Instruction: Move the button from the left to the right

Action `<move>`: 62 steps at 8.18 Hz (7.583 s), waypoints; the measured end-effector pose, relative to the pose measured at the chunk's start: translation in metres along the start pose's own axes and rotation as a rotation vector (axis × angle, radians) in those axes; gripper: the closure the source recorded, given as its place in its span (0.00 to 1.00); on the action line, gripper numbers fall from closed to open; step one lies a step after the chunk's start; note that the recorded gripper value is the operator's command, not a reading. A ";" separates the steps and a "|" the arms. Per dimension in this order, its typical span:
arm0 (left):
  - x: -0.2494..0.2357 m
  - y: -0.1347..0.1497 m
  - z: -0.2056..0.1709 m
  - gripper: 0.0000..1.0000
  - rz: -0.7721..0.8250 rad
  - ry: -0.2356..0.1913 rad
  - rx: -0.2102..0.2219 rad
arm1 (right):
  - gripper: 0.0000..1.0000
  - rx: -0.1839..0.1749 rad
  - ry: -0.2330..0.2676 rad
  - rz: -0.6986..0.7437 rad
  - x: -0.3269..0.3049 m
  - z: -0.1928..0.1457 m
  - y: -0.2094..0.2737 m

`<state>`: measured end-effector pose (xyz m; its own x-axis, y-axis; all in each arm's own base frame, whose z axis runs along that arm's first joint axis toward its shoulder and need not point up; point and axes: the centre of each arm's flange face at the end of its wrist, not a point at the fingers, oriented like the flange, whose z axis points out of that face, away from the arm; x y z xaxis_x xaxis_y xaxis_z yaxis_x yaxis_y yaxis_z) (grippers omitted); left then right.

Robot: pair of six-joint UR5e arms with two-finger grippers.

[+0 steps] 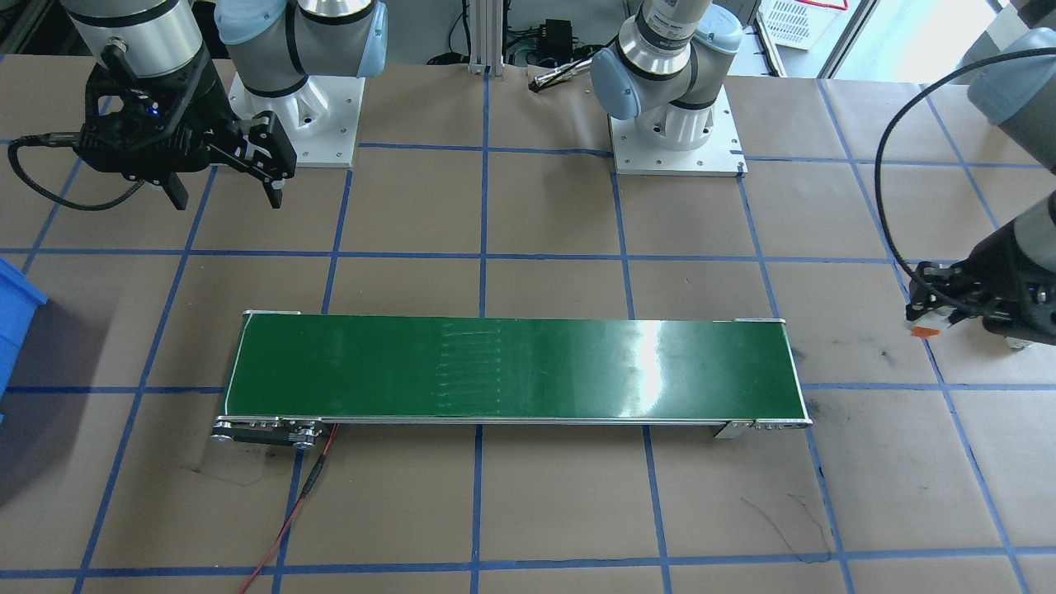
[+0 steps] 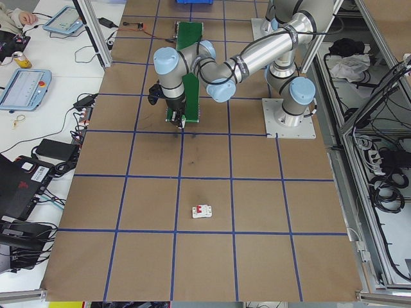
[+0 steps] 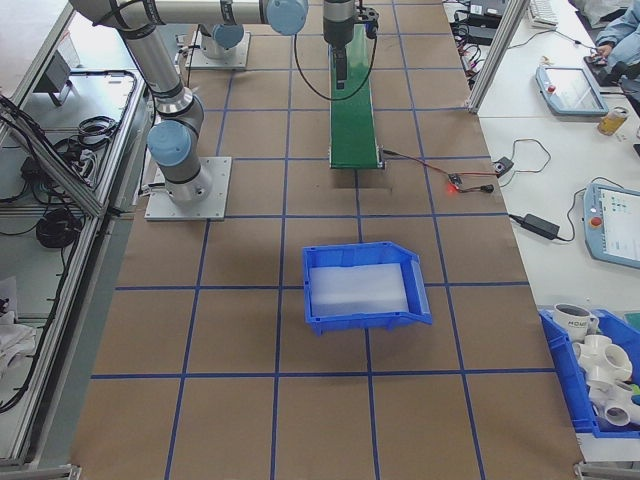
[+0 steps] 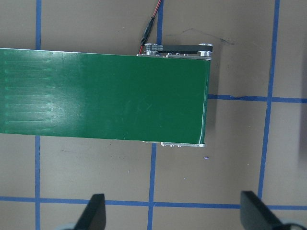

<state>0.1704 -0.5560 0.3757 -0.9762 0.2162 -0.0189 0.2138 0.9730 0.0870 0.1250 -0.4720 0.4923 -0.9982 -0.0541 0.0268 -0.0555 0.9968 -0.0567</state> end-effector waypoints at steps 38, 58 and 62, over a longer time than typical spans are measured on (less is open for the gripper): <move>0.249 0.050 -0.191 0.00 -0.336 0.019 0.010 | 0.00 -0.069 -0.292 0.666 -0.122 0.149 -0.087; 0.260 0.084 -0.207 0.00 -0.264 -0.001 0.064 | 1.00 -0.176 -0.011 0.245 -0.043 0.240 -0.108; 0.257 0.073 -0.171 0.00 -0.250 0.009 0.012 | 1.00 -0.169 0.004 0.175 -0.010 0.226 -0.113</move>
<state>-0.0712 -0.4431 0.5477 -0.9990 -0.0319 -0.0298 -0.0339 0.9971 0.0685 0.1363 -0.5968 0.2726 -0.9922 0.1199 0.0352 0.1230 0.9867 0.1067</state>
